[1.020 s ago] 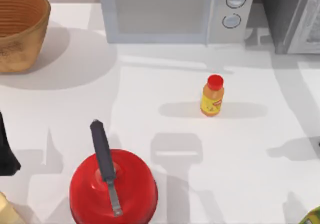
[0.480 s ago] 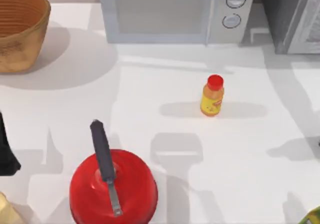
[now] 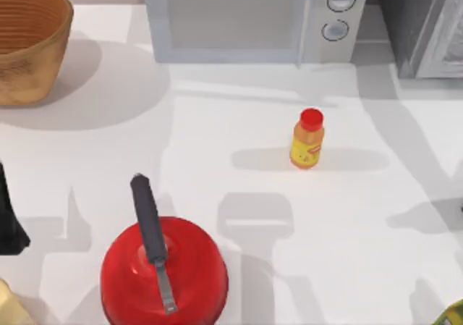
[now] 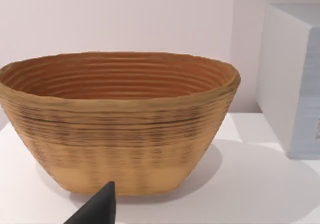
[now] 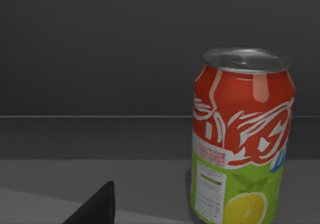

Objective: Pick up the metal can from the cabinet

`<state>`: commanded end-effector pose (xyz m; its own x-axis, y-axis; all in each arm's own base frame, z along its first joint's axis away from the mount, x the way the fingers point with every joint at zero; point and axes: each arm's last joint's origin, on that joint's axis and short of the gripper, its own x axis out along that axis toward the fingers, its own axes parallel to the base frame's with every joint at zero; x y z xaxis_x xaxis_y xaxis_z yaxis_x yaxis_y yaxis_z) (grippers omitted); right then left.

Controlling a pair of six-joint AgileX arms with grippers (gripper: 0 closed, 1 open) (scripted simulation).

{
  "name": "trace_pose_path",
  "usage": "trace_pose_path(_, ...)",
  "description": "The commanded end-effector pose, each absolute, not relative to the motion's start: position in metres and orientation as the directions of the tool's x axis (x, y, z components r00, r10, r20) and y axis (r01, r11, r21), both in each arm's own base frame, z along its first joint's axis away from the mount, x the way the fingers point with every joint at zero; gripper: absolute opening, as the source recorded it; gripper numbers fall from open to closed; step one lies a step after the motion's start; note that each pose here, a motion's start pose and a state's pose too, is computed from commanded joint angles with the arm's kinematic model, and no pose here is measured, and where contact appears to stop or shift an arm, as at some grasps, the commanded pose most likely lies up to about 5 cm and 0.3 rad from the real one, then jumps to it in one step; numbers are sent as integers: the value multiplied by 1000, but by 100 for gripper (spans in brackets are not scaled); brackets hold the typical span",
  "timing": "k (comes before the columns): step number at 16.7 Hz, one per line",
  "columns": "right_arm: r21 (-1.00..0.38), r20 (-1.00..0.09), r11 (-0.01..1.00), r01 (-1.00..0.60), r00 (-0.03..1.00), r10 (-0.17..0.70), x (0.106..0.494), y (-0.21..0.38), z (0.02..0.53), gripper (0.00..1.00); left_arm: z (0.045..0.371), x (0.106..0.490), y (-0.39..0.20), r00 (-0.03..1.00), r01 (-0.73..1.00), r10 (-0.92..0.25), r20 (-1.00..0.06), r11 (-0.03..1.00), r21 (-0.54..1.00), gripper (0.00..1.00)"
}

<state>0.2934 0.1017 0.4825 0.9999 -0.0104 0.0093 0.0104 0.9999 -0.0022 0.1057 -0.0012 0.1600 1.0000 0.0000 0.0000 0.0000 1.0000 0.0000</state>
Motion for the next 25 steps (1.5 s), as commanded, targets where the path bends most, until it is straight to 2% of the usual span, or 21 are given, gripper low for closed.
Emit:
trace_pose_path(3,-1,11,1000,11,1000,-11,297,100,484,100,160,106,-1,1000,0,0,0,1000,0,100)
trace_pose_path(10,-2,9,1000,10,1000,-10,351,101,483,100,160,106,-1,1000,0,0,0,1000,0,100)
trace_pose_path(14,-2,9,1000,10,1000,-10,353,101,483,100,160,106,-1,1000,0,0,0,1000,0,100)
trace_pose_path(25,-2,9,1000,10,1000,-10,353,101,483,17,160,106,-1,1000,0,0,0,1000,0,100)
